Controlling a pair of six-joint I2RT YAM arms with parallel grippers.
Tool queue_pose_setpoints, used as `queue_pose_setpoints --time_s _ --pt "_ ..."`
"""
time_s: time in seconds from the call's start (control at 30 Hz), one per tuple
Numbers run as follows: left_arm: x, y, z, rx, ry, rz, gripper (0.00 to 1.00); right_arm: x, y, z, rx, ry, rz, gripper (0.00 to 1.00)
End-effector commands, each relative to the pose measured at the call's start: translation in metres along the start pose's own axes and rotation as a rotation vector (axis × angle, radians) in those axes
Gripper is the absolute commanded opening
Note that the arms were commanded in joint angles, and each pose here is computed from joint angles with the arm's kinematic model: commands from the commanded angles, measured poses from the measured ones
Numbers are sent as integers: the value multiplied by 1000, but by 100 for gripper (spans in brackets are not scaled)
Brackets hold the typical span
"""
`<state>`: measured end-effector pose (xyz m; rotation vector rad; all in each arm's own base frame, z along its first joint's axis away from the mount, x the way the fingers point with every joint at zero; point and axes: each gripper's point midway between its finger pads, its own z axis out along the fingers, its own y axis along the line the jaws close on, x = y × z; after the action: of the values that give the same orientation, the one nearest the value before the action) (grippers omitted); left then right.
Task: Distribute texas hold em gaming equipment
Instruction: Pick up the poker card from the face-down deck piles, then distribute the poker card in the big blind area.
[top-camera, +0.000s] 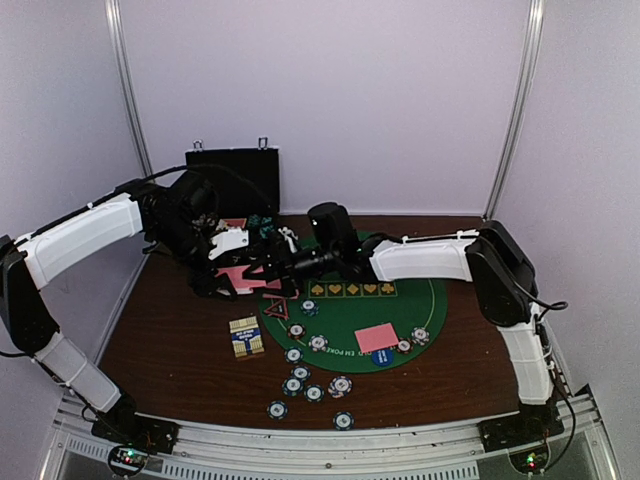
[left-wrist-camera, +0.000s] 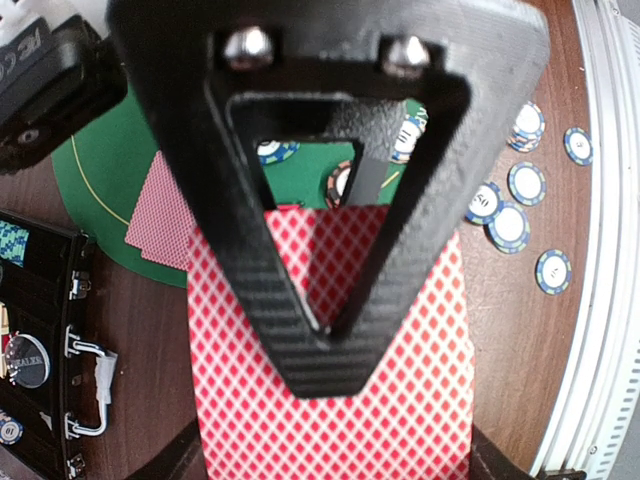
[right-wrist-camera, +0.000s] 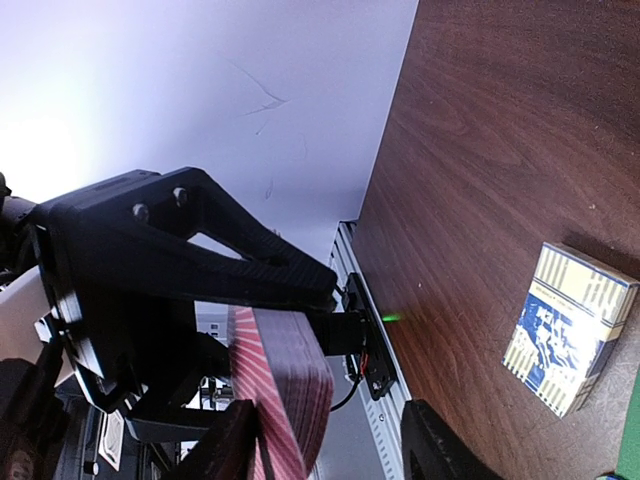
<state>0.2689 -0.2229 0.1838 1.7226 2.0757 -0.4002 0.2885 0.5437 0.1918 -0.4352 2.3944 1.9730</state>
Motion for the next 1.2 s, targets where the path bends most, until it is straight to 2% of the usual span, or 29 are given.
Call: queue_pose_setpoints --time_s 0.0,0.17,0.37,0.67,0.8,0.93,1.17 --pt "-15 3 -13 -25 -57 23 11 -2 0 -18 44 -22 9 47" --pt "-14 3 -12 -25 -52 23 11 0 31 -29 1 -34 -19 38" --pt "-13 3 -11 -23 -50 23 11 8 45 -39 -25 -35 -14 30" --pt "-12 6 -10 -34 -38 24 10 6 55 -45 -101 -36 23 0" --pt "-11 6 -11 -37 -34 25 10 -7 51 -63 -94 -67 25 0" --pt "-10 7 -10 -38 -29 26 10 -34 36 -104 -36 -133 17 0" --pt "-10 7 -10 -38 -27 27 10 -84 -44 -188 233 -232 47 0"
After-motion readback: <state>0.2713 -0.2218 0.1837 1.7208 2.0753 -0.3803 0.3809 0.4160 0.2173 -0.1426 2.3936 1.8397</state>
